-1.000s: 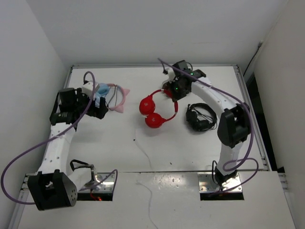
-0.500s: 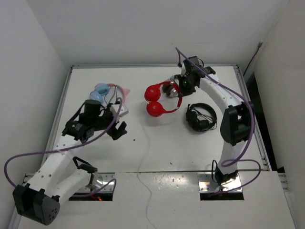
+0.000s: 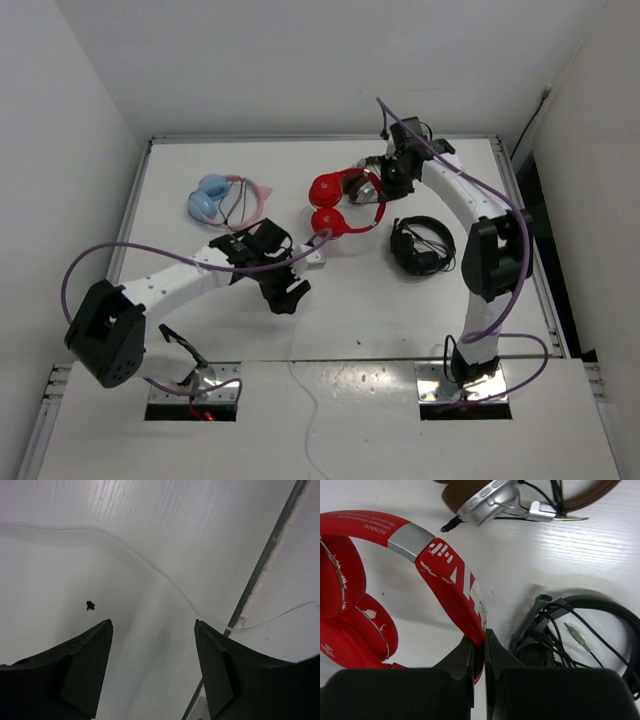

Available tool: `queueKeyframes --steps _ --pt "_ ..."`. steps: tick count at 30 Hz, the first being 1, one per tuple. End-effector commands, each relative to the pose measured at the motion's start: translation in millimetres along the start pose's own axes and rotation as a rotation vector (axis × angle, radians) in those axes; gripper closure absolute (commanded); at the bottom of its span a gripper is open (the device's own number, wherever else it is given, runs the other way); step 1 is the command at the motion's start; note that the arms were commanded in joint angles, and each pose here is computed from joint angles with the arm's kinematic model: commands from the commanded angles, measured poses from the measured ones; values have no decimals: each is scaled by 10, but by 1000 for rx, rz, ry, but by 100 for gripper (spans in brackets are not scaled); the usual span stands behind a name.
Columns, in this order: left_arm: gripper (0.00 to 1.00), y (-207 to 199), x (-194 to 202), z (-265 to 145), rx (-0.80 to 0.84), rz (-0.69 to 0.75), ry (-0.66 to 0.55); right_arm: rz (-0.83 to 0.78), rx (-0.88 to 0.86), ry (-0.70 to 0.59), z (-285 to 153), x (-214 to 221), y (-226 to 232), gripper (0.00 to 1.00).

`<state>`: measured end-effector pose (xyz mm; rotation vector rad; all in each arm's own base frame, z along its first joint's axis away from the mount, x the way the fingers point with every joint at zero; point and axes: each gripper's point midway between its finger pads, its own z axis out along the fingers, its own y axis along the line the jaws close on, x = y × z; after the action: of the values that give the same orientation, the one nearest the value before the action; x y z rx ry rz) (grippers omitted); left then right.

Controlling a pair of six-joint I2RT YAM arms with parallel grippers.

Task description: Wrap the headphones

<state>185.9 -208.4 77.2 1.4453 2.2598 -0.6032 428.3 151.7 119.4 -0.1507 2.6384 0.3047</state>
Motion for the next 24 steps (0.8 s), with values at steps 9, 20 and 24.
queueKeyframes --steps 9,20,24 --pt "28 -381 -432 58 183 -276 -153 173 -46 -98 -193 -315 -217 100" --pt "29 -328 -331 295 113 -337 -128 231 -100 -92 -230 -335 -254 100" --pt "29 -141 -308 381 21 -350 -122 228 -119 -97 -271 -347 -215 100"
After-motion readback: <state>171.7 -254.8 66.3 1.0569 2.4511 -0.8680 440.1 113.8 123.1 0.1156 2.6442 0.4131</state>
